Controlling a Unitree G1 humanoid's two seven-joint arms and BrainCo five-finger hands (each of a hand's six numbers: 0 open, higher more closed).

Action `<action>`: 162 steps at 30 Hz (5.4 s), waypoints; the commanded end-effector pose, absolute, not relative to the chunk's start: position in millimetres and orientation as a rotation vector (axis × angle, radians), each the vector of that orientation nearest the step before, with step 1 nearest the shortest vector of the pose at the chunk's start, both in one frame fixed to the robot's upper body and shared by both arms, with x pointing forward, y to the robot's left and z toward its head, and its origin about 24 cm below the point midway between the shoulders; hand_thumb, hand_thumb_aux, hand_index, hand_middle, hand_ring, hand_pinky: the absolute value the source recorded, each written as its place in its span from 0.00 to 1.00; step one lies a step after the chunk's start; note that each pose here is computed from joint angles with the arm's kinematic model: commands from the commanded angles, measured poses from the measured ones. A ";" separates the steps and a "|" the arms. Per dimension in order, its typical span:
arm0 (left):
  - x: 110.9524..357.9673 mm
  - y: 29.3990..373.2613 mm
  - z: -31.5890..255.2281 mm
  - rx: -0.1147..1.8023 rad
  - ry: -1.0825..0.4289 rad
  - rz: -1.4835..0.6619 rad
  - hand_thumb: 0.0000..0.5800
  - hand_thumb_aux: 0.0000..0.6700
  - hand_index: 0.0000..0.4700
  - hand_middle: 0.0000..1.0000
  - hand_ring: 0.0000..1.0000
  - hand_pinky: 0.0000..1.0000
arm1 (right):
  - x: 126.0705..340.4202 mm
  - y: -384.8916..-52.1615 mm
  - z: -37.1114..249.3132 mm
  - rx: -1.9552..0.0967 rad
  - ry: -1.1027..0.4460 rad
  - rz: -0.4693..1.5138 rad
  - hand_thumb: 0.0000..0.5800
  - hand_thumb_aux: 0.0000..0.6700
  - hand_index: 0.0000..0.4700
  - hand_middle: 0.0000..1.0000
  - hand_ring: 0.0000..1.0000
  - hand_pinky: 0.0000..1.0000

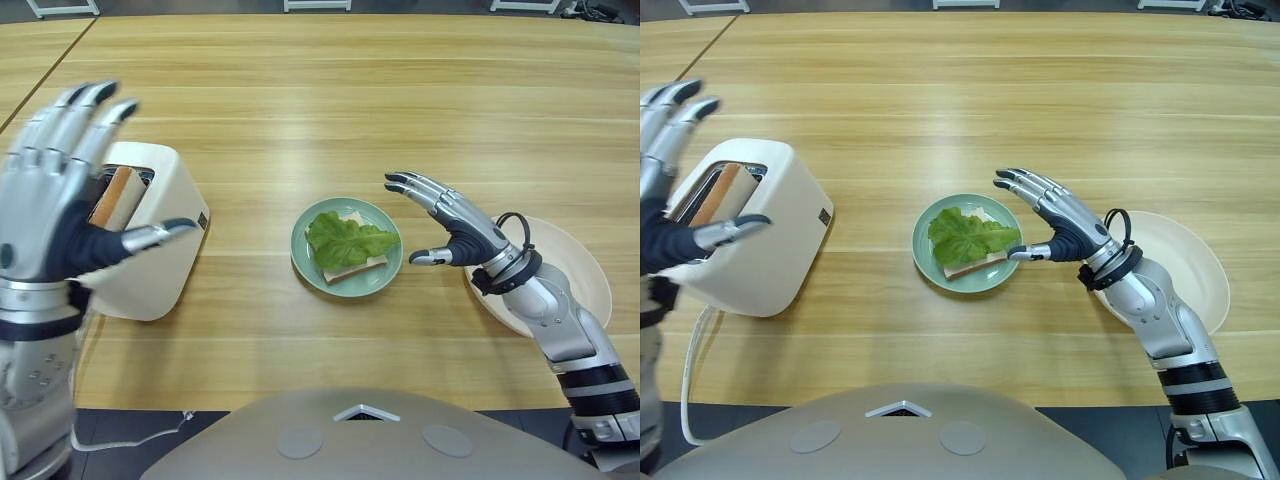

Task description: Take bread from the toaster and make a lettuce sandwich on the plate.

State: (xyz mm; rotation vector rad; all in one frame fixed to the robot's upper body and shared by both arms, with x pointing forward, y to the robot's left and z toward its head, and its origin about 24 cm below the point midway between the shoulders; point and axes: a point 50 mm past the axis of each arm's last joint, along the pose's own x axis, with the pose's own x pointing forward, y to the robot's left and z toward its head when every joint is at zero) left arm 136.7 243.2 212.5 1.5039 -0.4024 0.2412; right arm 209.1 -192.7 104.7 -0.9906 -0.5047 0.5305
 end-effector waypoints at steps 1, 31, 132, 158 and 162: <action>128.0 279.3 195.1 1.551 -0.104 0.257 0.00 0.00 0.00 0.00 0.00 0.00 | 208.1 -189.1 100.2 -0.960 -0.484 0.541 0.00 0.00 0.00 0.00 0.00 0.00; 141.8 293.7 190.9 1.135 -0.306 0.246 1.00 1.00 1.00 0.00 0.00 0.00 | 208.2 -190.2 93.7 -1.025 -0.492 0.530 0.00 0.00 0.00 0.00 0.00 0.00; 248.5 118.3 -4.1 1.246 -0.159 -0.710 1.00 1.00 1.00 1.00 1.00 1.00 | 240.3 -158.9 -18.2 -1.349 -0.106 1.090 1.00 1.00 1.00 1.00 1.00 1.00; 157.4 166.2 75.9 0.044 -0.372 -0.293 0.00 0.00 0.00 0.00 0.00 0.00 | 220.5 -190.1 83.8 -0.179 -0.354 0.543 0.00 0.00 0.00 0.00 0.00 0.00; 156.9 167.1 78.9 -0.029 -0.388 -0.302 0.00 0.00 0.00 0.00 0.00 0.00 | 221.5 -195.7 89.6 -0.131 -0.369 0.533 0.00 0.00 0.00 0.00 0.00 0.00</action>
